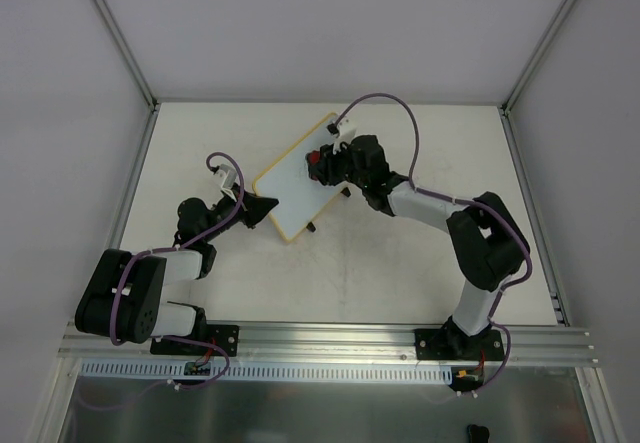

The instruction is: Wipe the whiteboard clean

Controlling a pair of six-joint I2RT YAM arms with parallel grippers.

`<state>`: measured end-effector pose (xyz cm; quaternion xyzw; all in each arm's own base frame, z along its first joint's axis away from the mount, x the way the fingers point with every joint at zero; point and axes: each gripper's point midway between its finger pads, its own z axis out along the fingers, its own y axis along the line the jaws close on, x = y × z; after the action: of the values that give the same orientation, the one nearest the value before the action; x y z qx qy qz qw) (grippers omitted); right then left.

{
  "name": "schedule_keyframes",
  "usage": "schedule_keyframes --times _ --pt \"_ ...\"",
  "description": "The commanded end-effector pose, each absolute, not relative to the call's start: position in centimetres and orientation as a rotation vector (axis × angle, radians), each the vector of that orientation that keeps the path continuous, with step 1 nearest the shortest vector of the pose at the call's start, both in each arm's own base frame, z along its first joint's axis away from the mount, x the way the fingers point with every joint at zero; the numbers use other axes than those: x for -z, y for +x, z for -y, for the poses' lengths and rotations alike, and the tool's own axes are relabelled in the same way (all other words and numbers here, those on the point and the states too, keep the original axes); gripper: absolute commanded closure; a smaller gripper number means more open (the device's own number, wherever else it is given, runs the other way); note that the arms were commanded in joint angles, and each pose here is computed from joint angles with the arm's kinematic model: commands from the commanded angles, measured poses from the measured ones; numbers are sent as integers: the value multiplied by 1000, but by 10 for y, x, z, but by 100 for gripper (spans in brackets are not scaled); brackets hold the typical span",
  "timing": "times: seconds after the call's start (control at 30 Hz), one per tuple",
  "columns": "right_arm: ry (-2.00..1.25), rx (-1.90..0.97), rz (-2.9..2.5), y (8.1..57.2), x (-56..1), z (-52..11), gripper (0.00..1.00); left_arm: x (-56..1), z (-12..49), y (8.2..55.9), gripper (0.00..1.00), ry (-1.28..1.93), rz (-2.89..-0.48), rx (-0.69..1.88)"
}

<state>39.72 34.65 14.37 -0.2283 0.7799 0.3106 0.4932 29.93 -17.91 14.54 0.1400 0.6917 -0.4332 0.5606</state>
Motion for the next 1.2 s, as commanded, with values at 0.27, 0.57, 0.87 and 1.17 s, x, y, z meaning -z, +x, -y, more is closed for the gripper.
schedule_keyframes --times 0.27,0.57,0.87,1.17 --pt "-803 -902 -1734 311 -179 -427 100 -167 204 277 100 537 -1519 1128" --pt "-815 -866 -1754 301 -168 -437 100 -168 204 276 100 538 -1516 1130" --pt "-675 -726 -1807 352 -166 -393 100 -169 203 275 100 539 -1511 1129" --pt "-520 -615 -1858 412 -158 -331 100 -169 203 274 100 541 -1511 1130"
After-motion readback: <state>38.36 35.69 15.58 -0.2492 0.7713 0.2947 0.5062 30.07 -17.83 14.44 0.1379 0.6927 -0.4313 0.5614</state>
